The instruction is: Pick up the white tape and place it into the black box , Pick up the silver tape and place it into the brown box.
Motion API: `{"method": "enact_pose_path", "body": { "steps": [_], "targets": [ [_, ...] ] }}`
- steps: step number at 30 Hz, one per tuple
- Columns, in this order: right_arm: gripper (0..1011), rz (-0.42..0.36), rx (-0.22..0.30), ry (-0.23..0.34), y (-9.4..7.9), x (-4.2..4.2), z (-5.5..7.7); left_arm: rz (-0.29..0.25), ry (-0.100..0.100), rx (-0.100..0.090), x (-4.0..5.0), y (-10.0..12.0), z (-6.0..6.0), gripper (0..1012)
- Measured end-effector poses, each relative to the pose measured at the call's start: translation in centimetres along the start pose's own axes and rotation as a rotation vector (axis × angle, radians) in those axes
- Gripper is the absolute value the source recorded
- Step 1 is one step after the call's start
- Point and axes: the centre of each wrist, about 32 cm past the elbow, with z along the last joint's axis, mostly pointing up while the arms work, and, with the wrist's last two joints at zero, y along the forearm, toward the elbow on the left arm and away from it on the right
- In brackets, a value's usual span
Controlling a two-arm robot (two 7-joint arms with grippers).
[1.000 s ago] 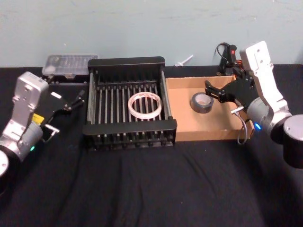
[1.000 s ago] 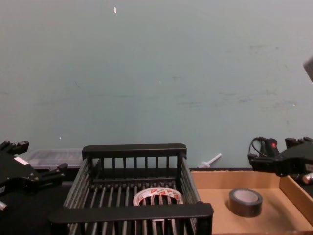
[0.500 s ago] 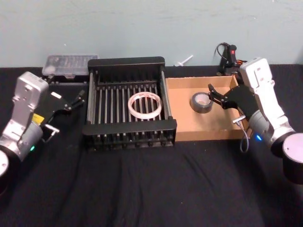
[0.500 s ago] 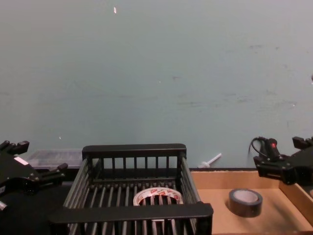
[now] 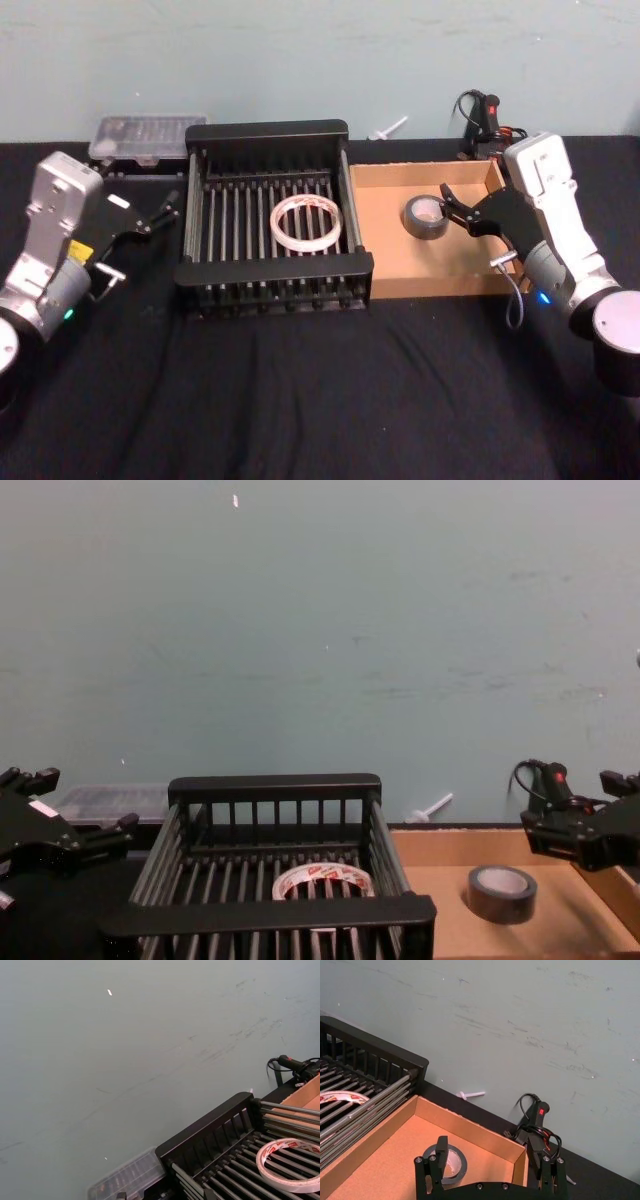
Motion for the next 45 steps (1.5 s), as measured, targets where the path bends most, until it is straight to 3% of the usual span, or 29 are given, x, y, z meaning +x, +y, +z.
{"method": "enact_pose_path", "body": {
  "steps": [45],
  "targets": [
    [1002, 0.001, 0.000, -0.002, -0.01, 0.02, 0.05, 0.000, 0.000, 0.000, 0.00, 0.00, 0.00, 1001]
  ]
}}
